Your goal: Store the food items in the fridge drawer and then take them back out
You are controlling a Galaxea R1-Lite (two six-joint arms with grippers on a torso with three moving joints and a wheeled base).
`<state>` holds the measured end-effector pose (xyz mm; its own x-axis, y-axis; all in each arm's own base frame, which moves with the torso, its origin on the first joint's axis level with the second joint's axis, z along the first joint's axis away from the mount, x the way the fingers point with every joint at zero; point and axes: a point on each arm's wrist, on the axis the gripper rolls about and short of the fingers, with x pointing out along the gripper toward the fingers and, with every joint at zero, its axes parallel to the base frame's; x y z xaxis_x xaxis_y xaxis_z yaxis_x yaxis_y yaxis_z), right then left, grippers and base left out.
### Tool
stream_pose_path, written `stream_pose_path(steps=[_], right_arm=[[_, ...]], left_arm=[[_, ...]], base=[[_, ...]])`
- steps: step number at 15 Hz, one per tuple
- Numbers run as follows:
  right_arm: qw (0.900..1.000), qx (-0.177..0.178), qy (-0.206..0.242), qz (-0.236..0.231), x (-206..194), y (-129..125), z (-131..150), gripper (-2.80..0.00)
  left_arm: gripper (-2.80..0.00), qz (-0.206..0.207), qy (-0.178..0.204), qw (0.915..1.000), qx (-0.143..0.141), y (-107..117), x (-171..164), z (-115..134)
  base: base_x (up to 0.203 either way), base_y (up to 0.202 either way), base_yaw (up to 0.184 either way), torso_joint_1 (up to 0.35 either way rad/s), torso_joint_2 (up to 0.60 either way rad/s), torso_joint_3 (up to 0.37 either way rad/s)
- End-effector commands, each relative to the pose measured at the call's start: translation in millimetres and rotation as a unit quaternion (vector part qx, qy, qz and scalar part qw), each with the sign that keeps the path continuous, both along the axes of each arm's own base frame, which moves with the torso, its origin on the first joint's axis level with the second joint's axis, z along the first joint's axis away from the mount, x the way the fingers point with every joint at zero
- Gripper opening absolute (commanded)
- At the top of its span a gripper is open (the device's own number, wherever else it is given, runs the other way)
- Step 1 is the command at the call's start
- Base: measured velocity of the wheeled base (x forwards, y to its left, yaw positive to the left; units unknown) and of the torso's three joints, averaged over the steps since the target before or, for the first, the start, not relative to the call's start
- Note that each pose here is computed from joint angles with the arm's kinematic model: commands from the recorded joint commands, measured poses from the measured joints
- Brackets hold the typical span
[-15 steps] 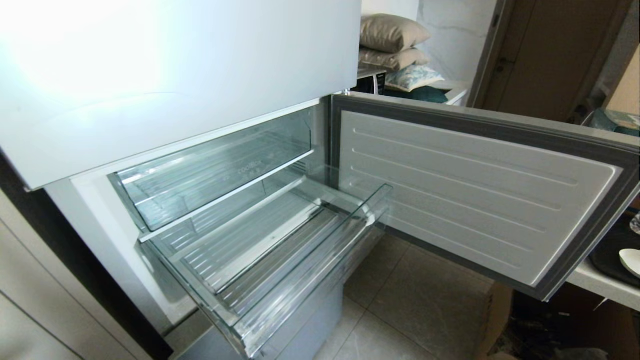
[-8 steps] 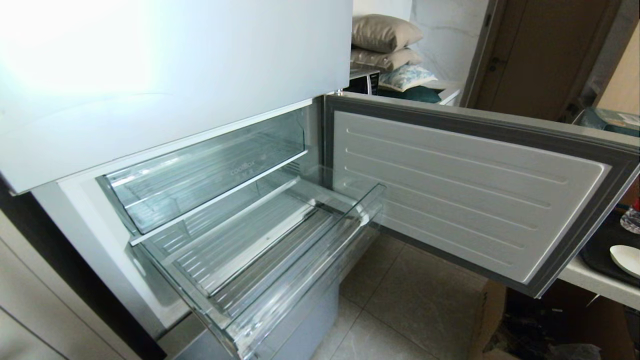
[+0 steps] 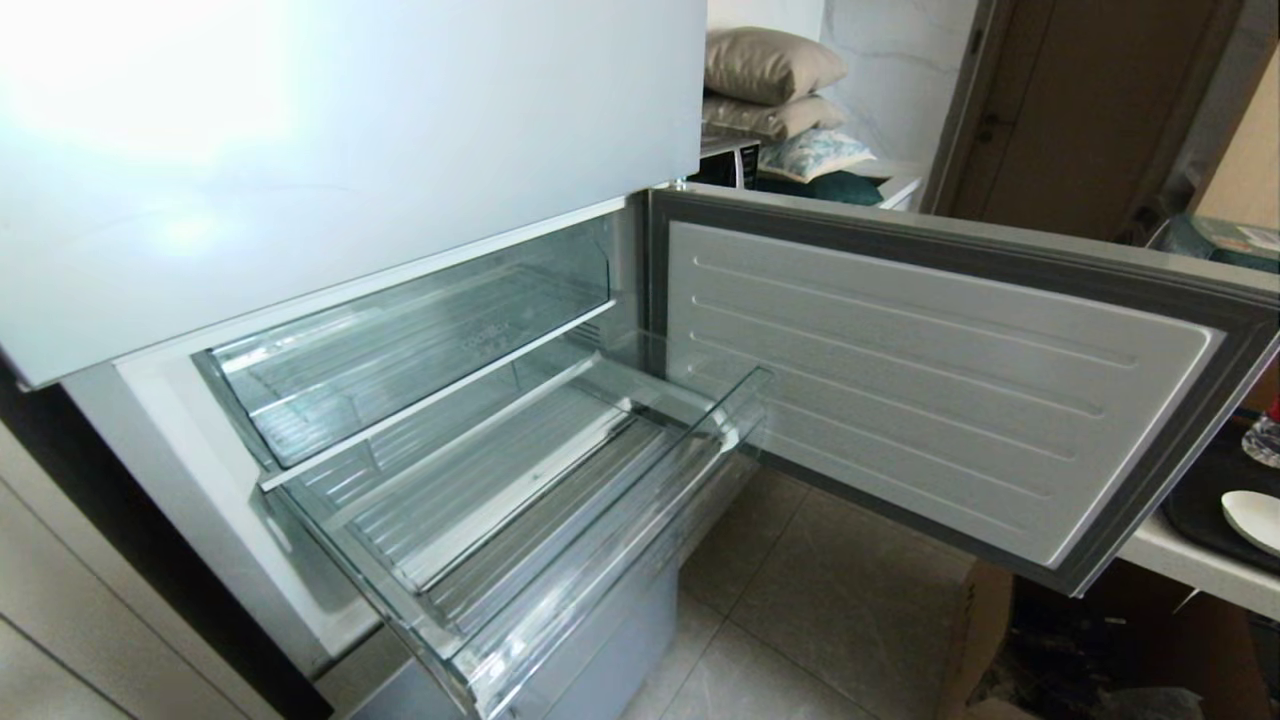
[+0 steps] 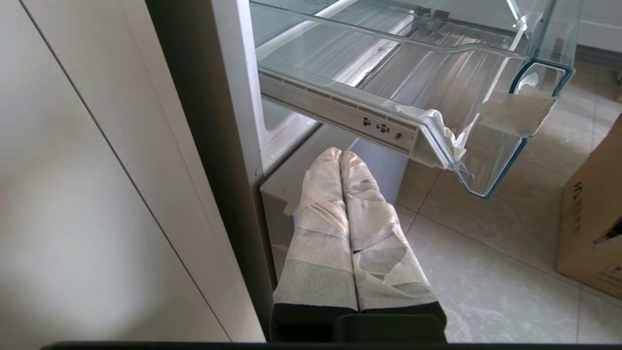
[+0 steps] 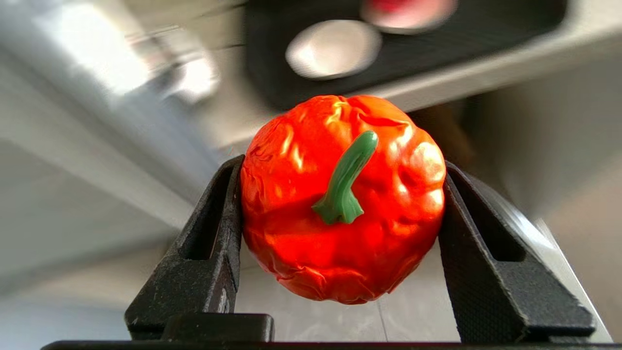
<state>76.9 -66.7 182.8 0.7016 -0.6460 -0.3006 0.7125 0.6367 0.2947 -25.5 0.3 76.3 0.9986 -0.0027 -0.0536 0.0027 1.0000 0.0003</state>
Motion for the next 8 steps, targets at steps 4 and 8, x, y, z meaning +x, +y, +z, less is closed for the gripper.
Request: stream_pose_path(steps=[4, 8], right_arm=[[0.991, 0.098, 0.082, -0.048, 56.4, -87.1, -29.4, -2.80], [0.990, 0.115, 0.073, -0.020, 99.0, -138.2, -30.6, -2.80]], left_arm=[[-2.80, 0.001, 0.000, 1.0000, 0.000, 0.0, -0.1, 0.0], [-2.80, 0.001, 0.000, 1.0000, 0.000, 0.0, -0.1, 0.0]], base=[[0.000, 0.000, 0.000, 0.000, 0.00, 0.000], [0.000, 0.000, 0.000, 0.000, 0.00, 0.000]])
